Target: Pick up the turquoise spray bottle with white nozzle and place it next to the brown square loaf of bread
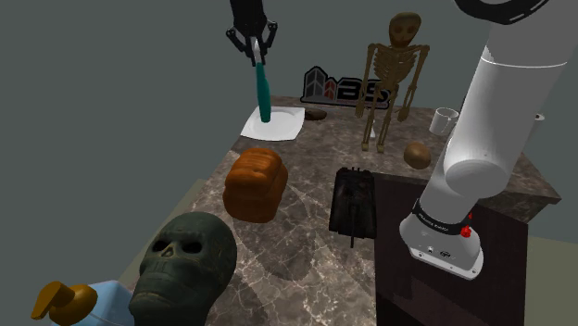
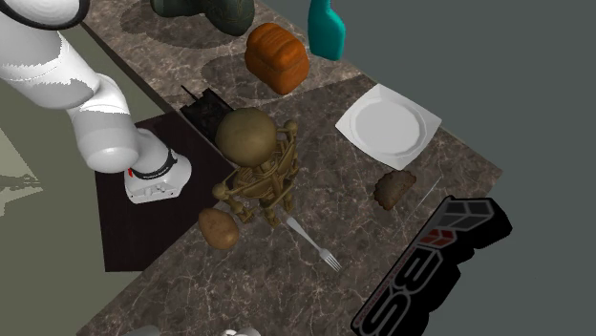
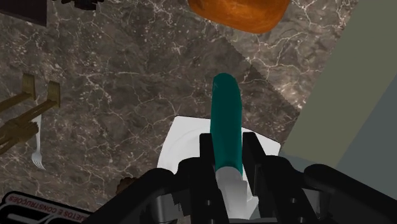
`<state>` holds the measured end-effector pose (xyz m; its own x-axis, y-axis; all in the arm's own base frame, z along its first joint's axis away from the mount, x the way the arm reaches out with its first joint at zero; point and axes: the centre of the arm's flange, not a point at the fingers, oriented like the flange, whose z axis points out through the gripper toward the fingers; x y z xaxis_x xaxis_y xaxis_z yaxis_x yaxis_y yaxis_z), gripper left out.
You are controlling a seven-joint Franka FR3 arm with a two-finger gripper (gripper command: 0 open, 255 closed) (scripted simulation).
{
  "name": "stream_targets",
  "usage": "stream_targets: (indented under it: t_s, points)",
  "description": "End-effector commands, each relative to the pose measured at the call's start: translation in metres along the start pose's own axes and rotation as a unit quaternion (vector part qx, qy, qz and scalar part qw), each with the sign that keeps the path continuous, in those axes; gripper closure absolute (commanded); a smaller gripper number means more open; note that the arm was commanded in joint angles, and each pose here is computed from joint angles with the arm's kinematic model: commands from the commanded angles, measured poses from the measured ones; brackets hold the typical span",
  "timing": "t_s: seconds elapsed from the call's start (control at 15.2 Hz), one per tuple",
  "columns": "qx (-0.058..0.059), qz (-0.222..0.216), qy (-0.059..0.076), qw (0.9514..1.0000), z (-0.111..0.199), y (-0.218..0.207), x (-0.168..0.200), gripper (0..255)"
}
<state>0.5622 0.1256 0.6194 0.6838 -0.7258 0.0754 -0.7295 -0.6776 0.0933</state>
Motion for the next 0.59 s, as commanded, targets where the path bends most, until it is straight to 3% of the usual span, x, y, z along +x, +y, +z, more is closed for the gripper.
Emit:
stream_targets:
  t_s: [0.0, 0.53]
  points:
    - [0.0, 0.0, 0.0, 1.0, 0.011, 0.0, 0.0, 255]
    - [0.0, 0.0, 0.0, 1.0, 0.053, -0.004, -0.003, 255]
